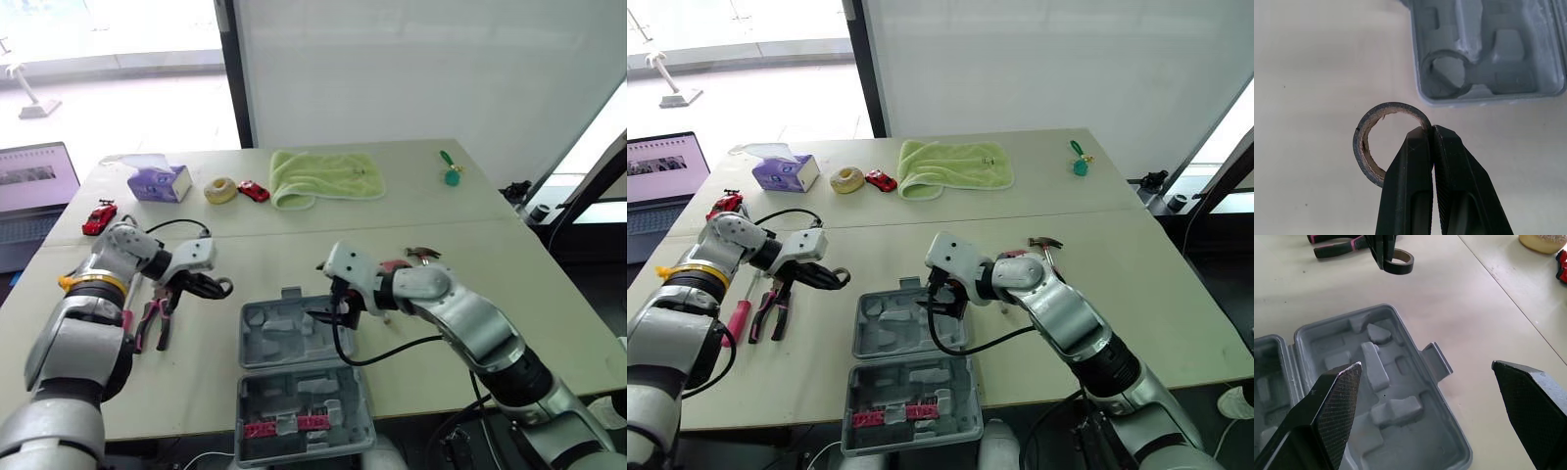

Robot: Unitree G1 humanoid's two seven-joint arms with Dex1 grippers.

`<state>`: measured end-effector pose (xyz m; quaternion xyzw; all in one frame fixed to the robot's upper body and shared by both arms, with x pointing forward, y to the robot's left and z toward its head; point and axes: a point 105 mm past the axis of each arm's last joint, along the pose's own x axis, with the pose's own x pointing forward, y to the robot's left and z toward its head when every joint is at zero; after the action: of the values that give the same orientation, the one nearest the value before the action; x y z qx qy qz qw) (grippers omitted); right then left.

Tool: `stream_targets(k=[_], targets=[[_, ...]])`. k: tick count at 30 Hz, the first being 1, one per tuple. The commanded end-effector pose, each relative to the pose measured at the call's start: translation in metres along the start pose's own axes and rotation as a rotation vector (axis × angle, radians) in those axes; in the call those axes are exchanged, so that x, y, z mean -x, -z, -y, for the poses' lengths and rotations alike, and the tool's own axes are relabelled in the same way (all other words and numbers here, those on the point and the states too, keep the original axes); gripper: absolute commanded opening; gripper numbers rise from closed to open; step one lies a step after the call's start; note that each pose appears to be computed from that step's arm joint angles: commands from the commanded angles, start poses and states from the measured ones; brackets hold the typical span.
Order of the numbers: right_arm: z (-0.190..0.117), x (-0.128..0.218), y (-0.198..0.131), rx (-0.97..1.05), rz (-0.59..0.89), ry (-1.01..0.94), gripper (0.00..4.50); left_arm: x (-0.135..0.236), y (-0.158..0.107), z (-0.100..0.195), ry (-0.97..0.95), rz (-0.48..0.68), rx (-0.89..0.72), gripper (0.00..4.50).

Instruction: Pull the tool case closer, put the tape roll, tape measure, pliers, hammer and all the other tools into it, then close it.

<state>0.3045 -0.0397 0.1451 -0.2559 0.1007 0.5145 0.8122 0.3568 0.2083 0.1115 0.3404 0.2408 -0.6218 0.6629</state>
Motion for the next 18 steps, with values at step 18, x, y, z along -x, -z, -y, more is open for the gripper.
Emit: stream_targets(k=[18], targets=[[-0.003, 0.003, -0.010, -0.002, 0.024, 0.021, 4.50, -0.053, -0.024, 0.028, 0.220, 0.017, -0.194, 0.04]])
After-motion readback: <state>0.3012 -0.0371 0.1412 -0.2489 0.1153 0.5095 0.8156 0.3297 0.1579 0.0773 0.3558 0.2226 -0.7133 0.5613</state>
